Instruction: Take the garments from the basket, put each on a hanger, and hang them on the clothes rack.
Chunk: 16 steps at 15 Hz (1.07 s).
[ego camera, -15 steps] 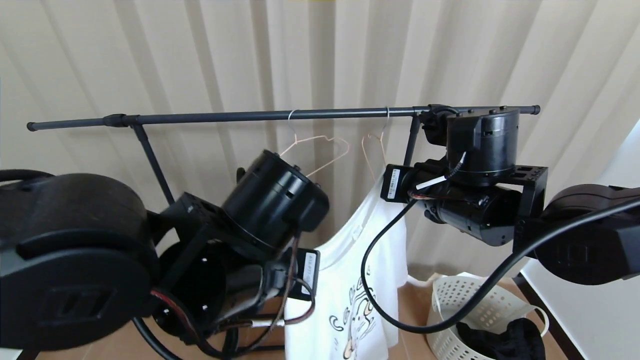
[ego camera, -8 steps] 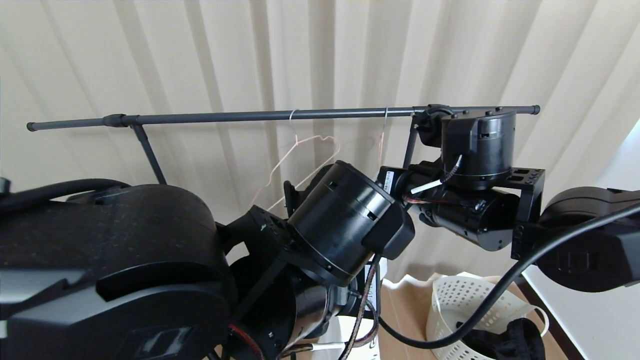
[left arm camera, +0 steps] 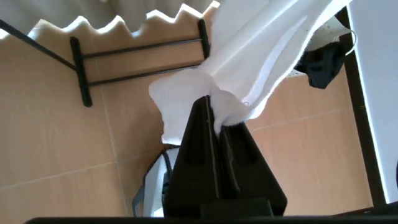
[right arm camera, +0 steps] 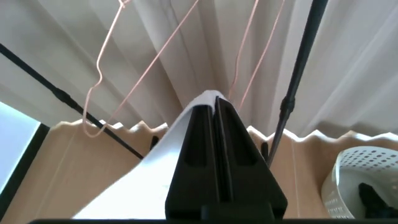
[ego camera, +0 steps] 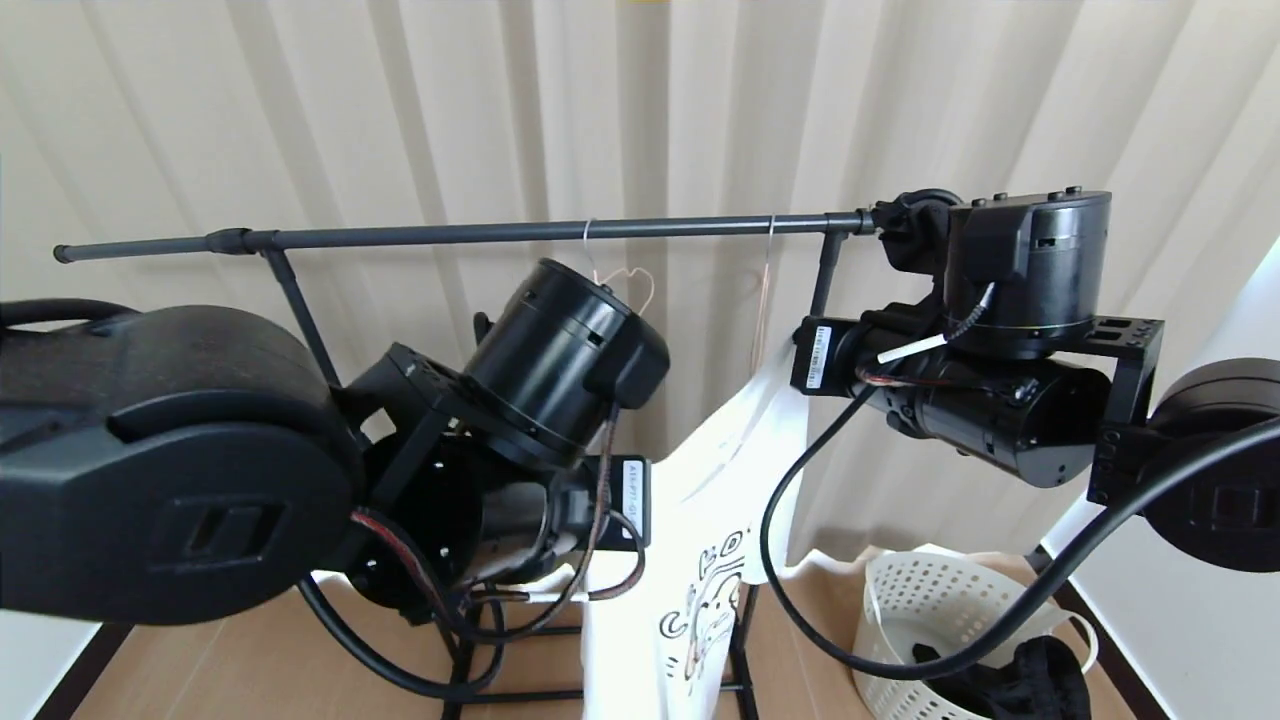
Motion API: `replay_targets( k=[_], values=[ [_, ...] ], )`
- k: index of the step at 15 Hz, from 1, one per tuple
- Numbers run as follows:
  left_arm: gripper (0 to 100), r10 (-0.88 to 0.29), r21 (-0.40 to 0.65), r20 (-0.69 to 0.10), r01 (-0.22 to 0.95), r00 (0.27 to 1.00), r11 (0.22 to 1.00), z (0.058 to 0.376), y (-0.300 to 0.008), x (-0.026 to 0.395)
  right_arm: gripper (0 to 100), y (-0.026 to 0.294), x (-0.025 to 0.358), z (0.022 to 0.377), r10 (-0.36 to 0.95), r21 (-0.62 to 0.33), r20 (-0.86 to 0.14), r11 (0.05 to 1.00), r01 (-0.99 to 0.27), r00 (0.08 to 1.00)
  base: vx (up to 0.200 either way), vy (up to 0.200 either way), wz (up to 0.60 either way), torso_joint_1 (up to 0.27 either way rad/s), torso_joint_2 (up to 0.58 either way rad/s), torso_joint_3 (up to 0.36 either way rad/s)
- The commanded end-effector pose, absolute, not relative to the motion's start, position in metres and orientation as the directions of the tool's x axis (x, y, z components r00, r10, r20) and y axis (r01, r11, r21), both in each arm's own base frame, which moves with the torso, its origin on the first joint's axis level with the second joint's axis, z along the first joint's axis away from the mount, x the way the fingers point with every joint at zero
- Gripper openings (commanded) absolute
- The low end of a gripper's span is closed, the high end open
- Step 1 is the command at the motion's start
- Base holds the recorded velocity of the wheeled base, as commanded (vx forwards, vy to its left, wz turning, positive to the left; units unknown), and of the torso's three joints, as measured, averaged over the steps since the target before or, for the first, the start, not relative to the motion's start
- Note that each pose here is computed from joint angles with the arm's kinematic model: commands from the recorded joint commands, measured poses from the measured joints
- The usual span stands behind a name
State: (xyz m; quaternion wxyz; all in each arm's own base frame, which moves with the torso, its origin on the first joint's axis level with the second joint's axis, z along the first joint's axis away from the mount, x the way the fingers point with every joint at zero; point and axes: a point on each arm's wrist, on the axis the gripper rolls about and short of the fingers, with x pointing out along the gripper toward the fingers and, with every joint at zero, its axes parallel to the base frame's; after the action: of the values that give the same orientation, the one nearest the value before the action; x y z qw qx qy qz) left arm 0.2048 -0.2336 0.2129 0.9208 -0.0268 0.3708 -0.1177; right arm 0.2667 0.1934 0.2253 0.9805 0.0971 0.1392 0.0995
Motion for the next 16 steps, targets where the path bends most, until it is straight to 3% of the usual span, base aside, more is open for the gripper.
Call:
replay_targets(
  k=[1,5,13,14,16],
  values=[
    [0,-0.183,-0.124,-0.627,0.136,0.757,0.983,0.232,-0.206,0.223,0,0.184,0.257,0.229,0.219,0.176,-0.249,0.968,-0.178,0.943,0.000,0.000,0.00,0.000,0.00,0.000],
    [0,-0.162,-0.119,-0.587,0.113,0.793,0.986,0.247,-0.198,0.234,0,0.182,0.243,0.218,0.234,0.073,-0.285,0.972,-0.222,0.929,0.000,0.000,0.00,0.000,0.00,0.000],
    [0,-0.170,-0.132,-0.537,0.116,0.826,0.984,0.262,-0.207,0.242,0,0.181,0.236,0.211,0.239,0.023,-0.309,0.970,-0.244,0.921,0.000,0.000,0.00,0.000,0.00,0.000],
    [0,-0.171,-0.131,-0.536,0.118,0.827,0.984,0.261,-0.209,0.245,100,0.181,0.236,0.209,0.237,0.016,-0.315,0.969,-0.245,0.919,0.000,0.000,0.00,0.000,0.00,0.000],
    [0,-0.173,-0.128,-0.530,0.124,0.830,0.984,0.262,-0.213,0.250,100,0.180,0.235,0.205,0.237,0.007,-0.328,0.968,-0.249,0.914,0.000,0.000,0.00,0.000,0.00,0.000]
  ],
)
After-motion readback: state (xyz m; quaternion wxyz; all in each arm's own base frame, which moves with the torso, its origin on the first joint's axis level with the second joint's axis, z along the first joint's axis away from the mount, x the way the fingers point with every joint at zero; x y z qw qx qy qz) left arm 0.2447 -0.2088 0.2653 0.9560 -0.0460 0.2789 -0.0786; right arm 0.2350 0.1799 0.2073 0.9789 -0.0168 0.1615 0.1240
